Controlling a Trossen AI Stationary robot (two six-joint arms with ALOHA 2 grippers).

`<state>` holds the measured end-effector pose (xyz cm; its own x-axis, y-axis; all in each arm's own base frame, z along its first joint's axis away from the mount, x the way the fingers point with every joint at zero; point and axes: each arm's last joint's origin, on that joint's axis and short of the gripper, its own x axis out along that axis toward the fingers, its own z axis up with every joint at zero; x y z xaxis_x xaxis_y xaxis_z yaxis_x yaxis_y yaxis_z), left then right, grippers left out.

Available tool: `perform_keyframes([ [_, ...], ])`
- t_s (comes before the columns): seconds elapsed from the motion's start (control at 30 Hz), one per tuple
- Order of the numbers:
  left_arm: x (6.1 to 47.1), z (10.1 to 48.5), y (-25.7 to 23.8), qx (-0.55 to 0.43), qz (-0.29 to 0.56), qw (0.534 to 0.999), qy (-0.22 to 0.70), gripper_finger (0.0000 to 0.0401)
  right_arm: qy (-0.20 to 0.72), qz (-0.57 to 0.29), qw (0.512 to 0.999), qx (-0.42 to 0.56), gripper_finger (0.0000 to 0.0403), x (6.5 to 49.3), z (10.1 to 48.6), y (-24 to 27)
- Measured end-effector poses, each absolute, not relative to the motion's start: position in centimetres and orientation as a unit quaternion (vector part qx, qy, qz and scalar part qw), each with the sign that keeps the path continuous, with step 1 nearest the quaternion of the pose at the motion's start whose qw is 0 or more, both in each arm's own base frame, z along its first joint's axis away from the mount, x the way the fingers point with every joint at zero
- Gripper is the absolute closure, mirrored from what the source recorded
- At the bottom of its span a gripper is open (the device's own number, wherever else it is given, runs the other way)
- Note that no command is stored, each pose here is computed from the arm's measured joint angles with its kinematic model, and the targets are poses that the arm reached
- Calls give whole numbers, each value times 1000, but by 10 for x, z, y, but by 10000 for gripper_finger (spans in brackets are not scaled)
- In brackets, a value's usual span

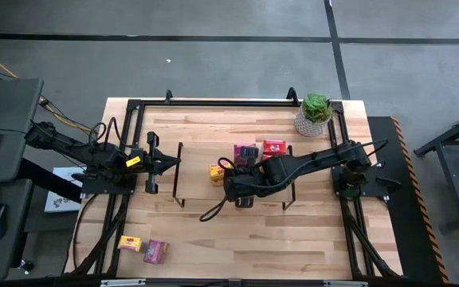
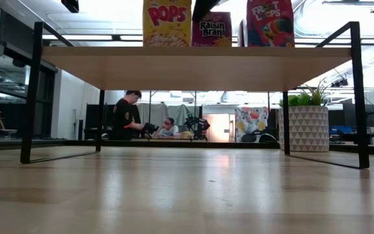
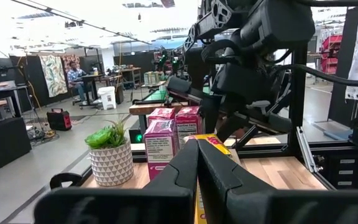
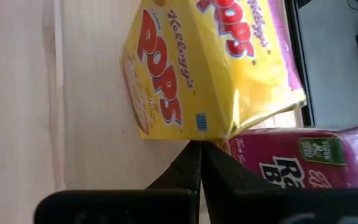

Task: Stack cereal on shelf
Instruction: Put the right yellow cereal box on the shelf

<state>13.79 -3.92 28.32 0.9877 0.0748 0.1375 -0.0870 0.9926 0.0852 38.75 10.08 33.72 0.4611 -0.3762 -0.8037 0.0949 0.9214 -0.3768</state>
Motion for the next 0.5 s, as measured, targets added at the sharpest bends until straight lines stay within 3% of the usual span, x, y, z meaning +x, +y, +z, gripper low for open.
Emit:
perform_keyframes([
  [0.5,138,283,-39,45,41,996,-67,401,479,-145,862,-77,403,396,337,97],
])
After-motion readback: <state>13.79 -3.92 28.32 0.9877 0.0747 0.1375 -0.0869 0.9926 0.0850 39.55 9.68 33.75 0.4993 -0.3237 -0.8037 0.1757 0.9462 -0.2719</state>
